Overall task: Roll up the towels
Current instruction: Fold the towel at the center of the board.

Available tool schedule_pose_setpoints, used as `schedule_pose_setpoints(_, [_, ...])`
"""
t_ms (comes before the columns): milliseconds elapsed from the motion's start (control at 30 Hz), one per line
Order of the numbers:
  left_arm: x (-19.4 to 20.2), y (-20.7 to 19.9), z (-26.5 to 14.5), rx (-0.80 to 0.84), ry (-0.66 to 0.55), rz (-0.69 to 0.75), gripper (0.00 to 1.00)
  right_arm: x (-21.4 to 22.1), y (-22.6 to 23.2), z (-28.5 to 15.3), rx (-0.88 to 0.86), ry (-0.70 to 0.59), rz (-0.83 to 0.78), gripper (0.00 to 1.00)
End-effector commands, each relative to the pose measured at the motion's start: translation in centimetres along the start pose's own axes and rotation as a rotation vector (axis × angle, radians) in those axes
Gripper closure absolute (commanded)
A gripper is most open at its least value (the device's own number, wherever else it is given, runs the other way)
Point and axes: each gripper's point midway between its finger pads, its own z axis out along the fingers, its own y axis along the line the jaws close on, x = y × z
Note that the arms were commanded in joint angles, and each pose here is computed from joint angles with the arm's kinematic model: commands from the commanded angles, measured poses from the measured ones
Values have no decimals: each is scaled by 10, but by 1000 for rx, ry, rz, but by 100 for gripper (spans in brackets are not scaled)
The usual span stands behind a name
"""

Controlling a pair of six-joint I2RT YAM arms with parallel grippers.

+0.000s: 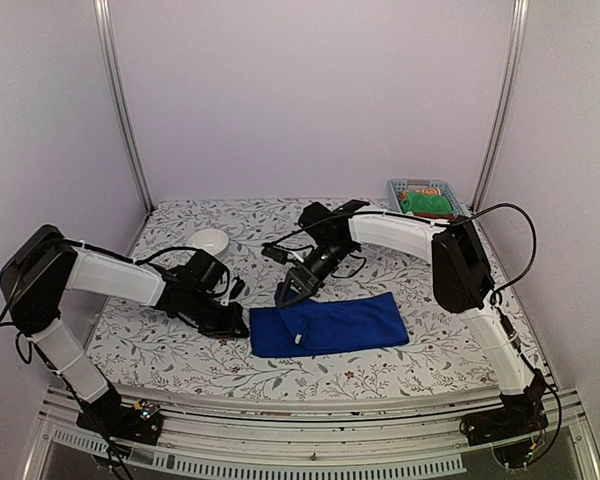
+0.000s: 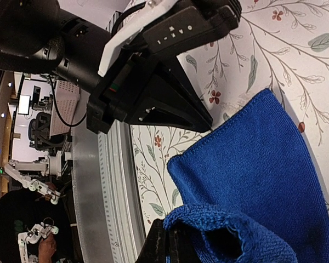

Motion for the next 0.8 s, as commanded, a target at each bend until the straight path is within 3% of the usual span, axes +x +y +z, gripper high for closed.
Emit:
schedule_pose_setpoints(0, [5,-5,1,26,-8,6,93,-15,3,13,-50,-34,0,98])
schedule_pose_setpoints(567, [10,3,3,8,-15,6,94,-19,9,41,-76,-24,4,99])
schedule_pose_setpoints(767, [11,5,2,3,-23,2,94,-18,-8,49,-43,-25,17,99])
